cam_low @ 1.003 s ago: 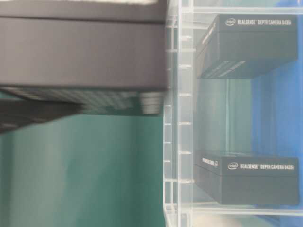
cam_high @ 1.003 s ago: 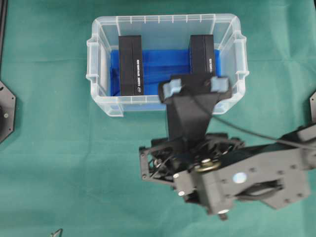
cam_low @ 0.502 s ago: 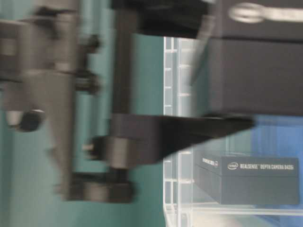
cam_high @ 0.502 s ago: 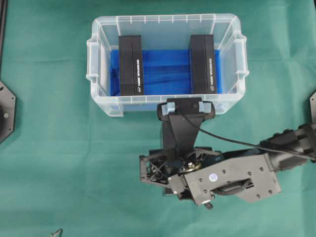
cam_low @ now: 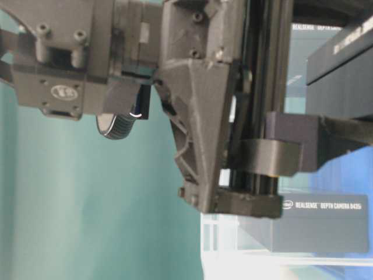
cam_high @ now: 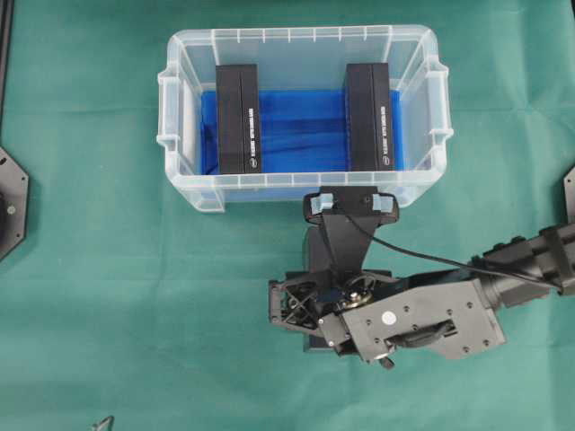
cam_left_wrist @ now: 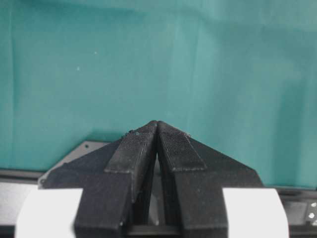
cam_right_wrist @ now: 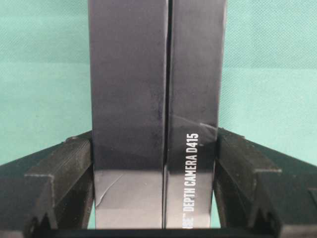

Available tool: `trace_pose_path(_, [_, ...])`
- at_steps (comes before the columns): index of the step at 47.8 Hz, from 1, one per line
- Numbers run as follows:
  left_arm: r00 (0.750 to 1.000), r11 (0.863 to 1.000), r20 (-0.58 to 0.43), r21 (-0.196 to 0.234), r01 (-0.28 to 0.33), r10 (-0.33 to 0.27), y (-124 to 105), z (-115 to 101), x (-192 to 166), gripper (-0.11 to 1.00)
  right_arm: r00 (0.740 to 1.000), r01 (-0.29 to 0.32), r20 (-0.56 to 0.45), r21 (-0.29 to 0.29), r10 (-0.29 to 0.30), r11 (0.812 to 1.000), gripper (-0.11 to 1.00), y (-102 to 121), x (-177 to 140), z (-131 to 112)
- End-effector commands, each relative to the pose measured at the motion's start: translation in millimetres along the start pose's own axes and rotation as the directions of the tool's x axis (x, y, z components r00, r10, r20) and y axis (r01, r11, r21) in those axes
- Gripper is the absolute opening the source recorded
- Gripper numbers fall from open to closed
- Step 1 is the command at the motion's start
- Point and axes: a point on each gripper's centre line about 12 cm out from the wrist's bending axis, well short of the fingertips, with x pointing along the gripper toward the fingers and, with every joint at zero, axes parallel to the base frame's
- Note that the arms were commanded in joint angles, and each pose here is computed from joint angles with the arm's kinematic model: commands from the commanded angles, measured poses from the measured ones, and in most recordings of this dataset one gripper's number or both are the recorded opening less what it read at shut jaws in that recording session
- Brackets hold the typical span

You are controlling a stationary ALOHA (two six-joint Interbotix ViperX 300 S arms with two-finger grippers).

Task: Take the box out of the case with the right arm.
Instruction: 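Carry the box toward the front and lower it onto the cloth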

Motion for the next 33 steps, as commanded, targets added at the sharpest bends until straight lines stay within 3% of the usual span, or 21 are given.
trace_pose_path(1, [1.000,1.000,0.017,0.004,0.003,-0.003,-0.9,3.1,-4.3,0.00,0.999,-0.037,-0.009,0.006,0.037,0.999,0.67,3.7,-13.2,2.0])
trace_pose_path(10, [1.000,1.000,0.015,0.006,0.003,-0.003,-0.9,2.9,-3.8,0.00,0.999,-0.042,-0.002,0.003,0.042,0.999,0.68,4.1,-13.9,3.1])
trace_pose_path(14, [1.000,1.000,0.017,0.006,0.003,-0.003,-0.8,2.7,-4.2,0.00,0.999,-0.042,-0.002,0.002,0.042,0.999,0.84,4.2,-13.3,2.9])
trace_pose_path(18, [1.000,1.000,0.014,0.006,0.001,-0.001,-0.7,2.8,-3.4,0.00,0.999,-0.043,-0.003,0.003,0.043,0.999,0.91,4.2,-13.9,3.0])
trace_pose_path(33, [1.000,1.000,0.011,0.006,0.001,-0.001,-0.7,2.3,-2.4,0.00,0.999,-0.044,-0.007,0.008,0.044,0.999,0.91,4.7,-14.8,2.6])
